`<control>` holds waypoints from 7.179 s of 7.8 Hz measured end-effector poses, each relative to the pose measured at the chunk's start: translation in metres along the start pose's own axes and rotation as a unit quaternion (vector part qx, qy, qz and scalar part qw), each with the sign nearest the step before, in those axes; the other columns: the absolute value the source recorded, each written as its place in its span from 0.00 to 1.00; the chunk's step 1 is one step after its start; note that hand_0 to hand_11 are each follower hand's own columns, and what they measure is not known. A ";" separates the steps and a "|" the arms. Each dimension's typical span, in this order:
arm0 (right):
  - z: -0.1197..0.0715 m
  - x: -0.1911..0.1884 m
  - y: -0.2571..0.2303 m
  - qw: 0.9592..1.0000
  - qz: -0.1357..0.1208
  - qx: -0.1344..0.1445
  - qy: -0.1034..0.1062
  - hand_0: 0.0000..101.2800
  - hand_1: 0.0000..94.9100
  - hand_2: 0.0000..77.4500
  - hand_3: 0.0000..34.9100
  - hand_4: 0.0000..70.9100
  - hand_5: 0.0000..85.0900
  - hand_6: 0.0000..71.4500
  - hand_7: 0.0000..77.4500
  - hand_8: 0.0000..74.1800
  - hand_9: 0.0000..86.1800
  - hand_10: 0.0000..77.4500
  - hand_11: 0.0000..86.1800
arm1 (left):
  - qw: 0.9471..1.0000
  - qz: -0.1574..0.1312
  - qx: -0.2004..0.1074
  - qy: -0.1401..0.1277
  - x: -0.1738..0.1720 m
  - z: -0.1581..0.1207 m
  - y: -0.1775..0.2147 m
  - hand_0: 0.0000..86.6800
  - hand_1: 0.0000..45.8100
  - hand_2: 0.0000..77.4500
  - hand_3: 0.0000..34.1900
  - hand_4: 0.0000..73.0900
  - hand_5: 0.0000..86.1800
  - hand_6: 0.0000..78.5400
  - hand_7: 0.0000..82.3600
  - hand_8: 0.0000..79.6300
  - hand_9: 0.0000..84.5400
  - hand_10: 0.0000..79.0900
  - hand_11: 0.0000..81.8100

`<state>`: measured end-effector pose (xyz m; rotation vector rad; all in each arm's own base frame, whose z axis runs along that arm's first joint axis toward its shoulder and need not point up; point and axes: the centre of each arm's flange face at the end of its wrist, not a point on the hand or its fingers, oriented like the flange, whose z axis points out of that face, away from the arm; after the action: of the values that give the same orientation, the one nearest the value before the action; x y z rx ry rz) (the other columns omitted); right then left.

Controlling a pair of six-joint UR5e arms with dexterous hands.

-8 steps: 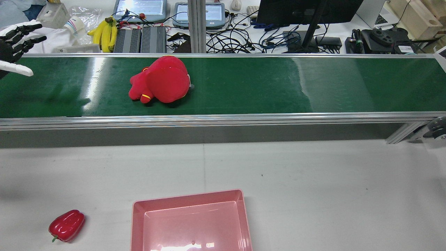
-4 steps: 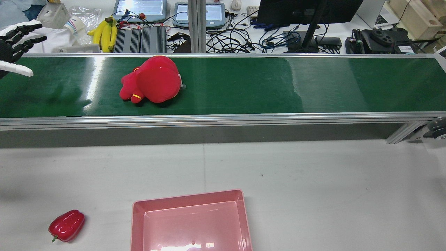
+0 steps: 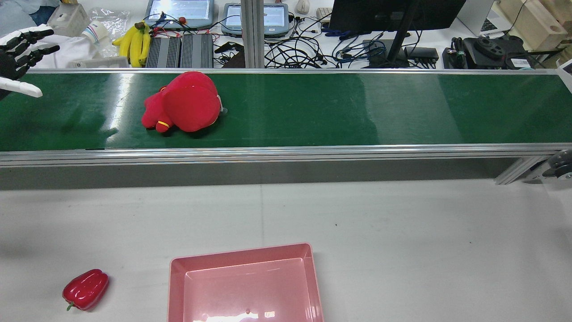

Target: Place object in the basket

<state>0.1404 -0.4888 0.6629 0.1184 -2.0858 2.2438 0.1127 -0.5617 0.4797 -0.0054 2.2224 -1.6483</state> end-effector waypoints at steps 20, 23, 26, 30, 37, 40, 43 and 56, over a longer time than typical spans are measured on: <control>0.000 0.000 0.000 1.000 0.000 0.000 0.000 0.00 0.00 0.01 0.00 0.00 0.00 0.00 0.01 0.00 0.00 0.00 0.00 | 0.992 0.123 0.023 -0.034 -0.025 0.014 0.021 0.69 0.39 0.01 0.00 0.13 0.24 0.04 0.05 0.12 0.19 0.00 0.01; 0.000 0.000 0.000 1.000 0.000 0.000 0.000 0.00 0.00 0.01 0.00 0.00 0.00 0.00 0.01 0.00 0.00 0.00 0.00 | 0.990 0.134 0.024 -0.040 -0.028 0.019 0.027 0.70 0.30 0.01 0.00 0.11 0.23 0.04 0.05 0.12 0.17 0.00 0.01; 0.000 0.000 0.000 1.000 0.000 0.000 0.000 0.00 0.00 0.01 0.00 0.00 0.00 0.00 0.01 0.00 0.00 0.00 0.00 | 0.990 0.132 0.021 -0.047 -0.038 0.020 0.031 0.72 0.26 0.01 0.00 0.10 0.22 0.04 0.05 0.12 0.18 0.00 0.01; 0.000 0.000 0.000 1.000 0.000 0.000 0.000 0.00 0.00 0.01 0.00 0.00 0.00 0.00 0.01 0.00 0.00 0.00 0.00 | 0.990 0.130 0.013 -0.058 -0.051 0.032 0.048 0.72 0.30 0.01 0.00 0.11 0.23 0.04 0.05 0.12 0.18 0.00 0.01; 0.000 0.000 0.000 1.000 0.000 0.000 0.000 0.00 0.00 0.01 0.00 0.00 0.00 0.00 0.01 0.00 0.00 0.00 0.00 | 0.987 0.143 0.031 -0.072 -0.059 0.034 0.040 0.70 0.48 0.01 0.00 0.16 0.42 0.08 0.11 0.18 0.26 0.01 0.01; 0.000 0.000 0.000 1.000 0.000 0.000 0.000 0.00 0.00 0.01 0.00 0.00 0.00 0.00 0.01 0.00 0.00 0.00 0.00 | 0.986 0.145 0.037 -0.074 -0.058 0.033 0.038 0.69 0.42 0.02 0.00 0.17 0.76 0.19 0.37 0.31 0.48 0.25 0.26; 0.000 0.000 0.000 1.000 0.000 0.000 0.000 0.00 0.00 0.01 0.00 0.00 0.00 0.00 0.01 0.00 0.00 0.00 0.00 | 0.988 0.137 0.019 -0.068 -0.045 0.026 0.069 0.65 0.32 0.23 0.00 0.16 0.82 0.22 0.50 0.44 0.60 0.45 0.62; 0.000 0.000 0.000 1.000 0.000 0.000 0.000 0.00 0.00 0.01 0.00 0.00 0.00 0.00 0.01 0.00 0.00 0.00 0.00 | 0.960 0.081 -0.186 -0.193 -0.251 -0.083 0.373 0.65 0.39 0.37 0.01 0.22 0.81 0.17 0.40 0.36 0.50 0.30 0.45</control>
<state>0.1403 -0.4889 0.6625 0.1184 -2.0867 2.2429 0.4024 -0.3124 0.2286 -0.2186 2.1227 -1.0221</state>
